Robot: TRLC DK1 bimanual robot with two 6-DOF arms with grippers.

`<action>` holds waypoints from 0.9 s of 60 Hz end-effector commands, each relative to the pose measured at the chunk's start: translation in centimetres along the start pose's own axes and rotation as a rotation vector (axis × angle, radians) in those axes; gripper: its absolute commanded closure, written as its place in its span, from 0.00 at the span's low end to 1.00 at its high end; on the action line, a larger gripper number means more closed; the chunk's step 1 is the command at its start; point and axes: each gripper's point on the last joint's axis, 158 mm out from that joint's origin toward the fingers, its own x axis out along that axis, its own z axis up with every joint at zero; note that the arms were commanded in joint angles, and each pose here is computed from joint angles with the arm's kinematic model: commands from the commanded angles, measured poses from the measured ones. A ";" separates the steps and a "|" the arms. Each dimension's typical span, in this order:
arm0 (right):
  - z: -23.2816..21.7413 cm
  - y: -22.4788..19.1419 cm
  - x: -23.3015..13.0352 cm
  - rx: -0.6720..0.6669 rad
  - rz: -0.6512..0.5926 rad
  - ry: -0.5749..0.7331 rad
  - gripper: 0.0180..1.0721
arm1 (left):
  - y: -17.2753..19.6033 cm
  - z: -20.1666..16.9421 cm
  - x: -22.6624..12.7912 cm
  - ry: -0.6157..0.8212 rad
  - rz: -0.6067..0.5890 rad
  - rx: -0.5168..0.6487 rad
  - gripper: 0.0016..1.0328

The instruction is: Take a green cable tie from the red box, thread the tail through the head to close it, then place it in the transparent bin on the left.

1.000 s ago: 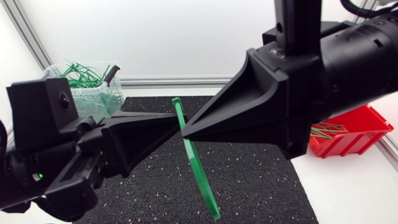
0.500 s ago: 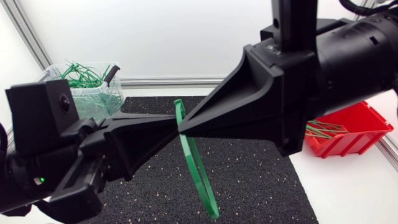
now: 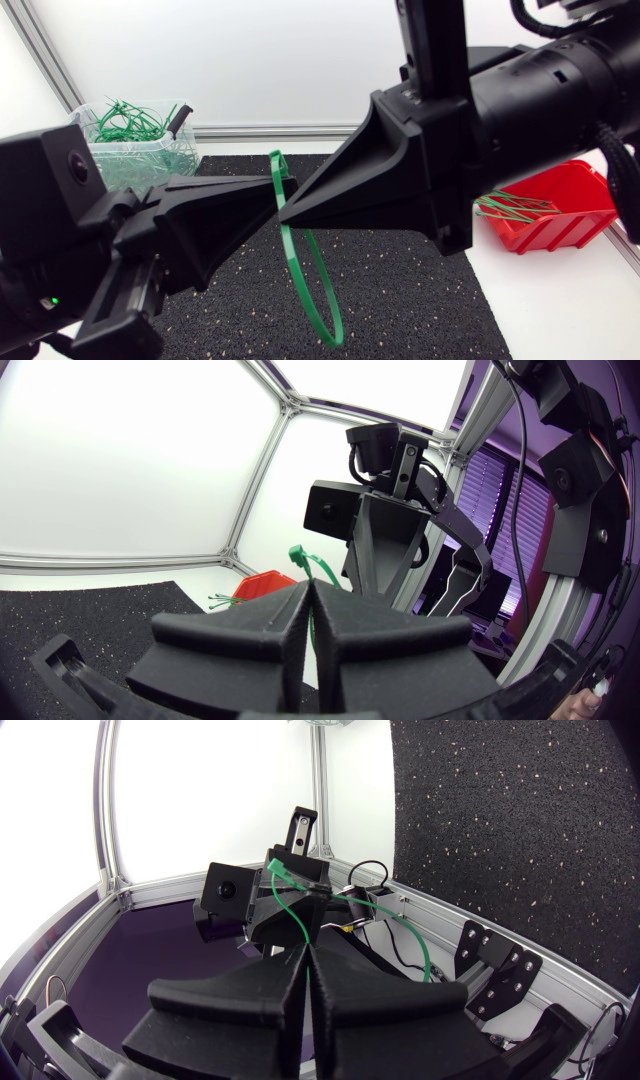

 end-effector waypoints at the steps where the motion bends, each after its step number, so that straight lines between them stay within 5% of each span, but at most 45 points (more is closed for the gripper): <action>1: 0.3 0.5 -0.7 0.028 0.009 -0.028 0.95 | -0.6 -0.7 -0.2 0.010 -0.030 0.024 0.96; 54: 2.1 -0.4 -0.6 0.079 -0.024 -0.058 0.95 | -2.1 -1.7 -0.2 0.013 -0.039 0.081 0.96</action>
